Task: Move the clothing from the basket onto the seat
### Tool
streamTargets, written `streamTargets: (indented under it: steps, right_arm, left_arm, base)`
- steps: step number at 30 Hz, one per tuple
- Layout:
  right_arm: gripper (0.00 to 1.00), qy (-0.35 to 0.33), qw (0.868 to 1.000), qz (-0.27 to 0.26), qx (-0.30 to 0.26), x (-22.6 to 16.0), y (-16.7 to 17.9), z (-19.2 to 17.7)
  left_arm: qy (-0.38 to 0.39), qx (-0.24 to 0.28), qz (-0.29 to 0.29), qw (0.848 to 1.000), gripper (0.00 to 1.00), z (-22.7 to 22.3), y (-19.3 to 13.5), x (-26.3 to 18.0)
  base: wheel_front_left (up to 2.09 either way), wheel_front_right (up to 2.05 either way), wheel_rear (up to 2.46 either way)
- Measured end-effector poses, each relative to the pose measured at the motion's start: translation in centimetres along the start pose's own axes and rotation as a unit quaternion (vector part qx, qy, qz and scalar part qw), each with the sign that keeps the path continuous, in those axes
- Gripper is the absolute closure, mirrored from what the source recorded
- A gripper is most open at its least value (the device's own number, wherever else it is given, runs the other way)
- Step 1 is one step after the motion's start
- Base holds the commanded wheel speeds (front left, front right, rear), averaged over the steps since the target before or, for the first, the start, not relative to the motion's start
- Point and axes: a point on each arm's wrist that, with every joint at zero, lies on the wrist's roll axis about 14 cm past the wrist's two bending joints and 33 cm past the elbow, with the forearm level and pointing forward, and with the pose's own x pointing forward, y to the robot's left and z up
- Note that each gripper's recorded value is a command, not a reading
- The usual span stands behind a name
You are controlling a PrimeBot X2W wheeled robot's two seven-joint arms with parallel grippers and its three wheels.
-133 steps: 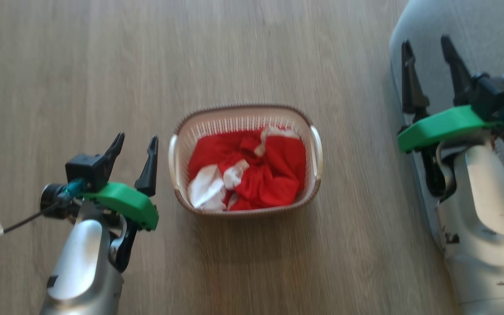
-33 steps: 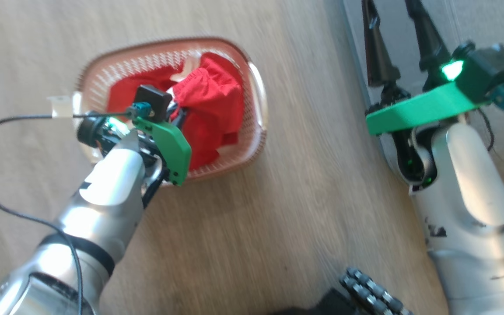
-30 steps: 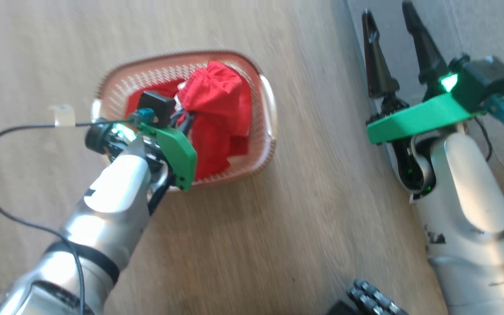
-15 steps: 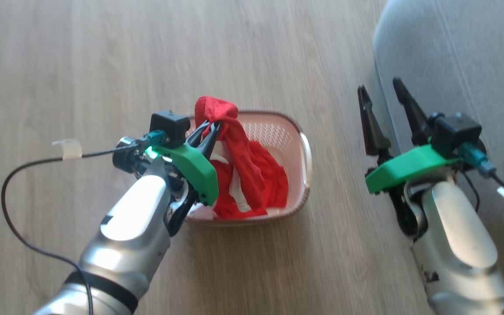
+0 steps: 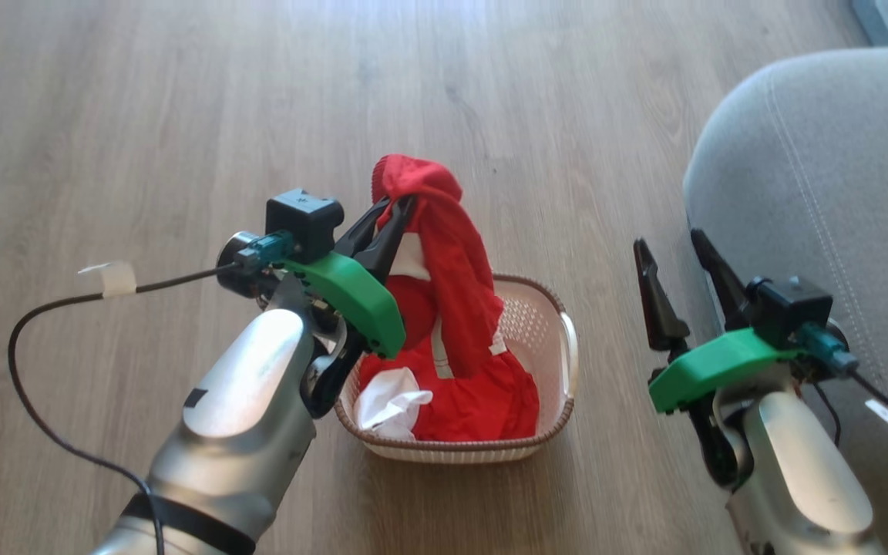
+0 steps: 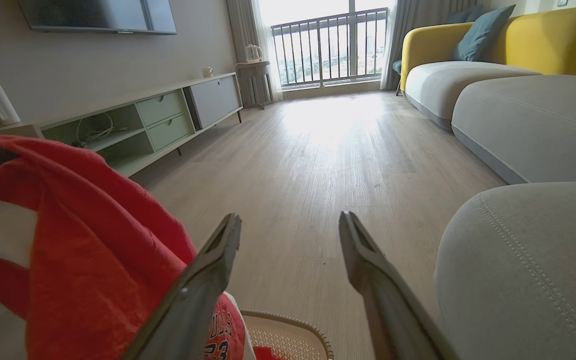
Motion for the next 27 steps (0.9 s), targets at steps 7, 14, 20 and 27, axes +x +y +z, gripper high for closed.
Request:
streamTargets:
  steps: [7,14,20,27]
  right_arm:
    - [0.00,0.002,1.000,0.009,0.001,-0.7,0.9,-0.1]
    - [0.00,0.009,1.000,0.025,0.000,-0.8,2.0,-0.6]
    - [0.00,0.023,0.994,0.101,-0.023,0.0,6.5,-1.3]
    - [0.00,-0.002,0.976,0.203,-0.074,2.5,12.0,0.7]
  left_arm:
    - [-0.040,0.010,-0.020,0.999,1.00,3.1,-1.6,-0.4]
    - [-0.055,0.018,-0.042,0.997,1.00,4.1,-3.2,-0.5]
    - [-0.058,0.020,-0.064,0.996,1.00,4.3,-4.7,-0.9]
    - [-0.051,0.025,-0.084,0.995,1.00,3.8,-6.0,-1.6]
  base:
    - [0.00,0.00,0.00]
    - [0.00,0.00,0.00]
    - [0.00,0.00,0.00]
    - [0.00,0.00,0.00]
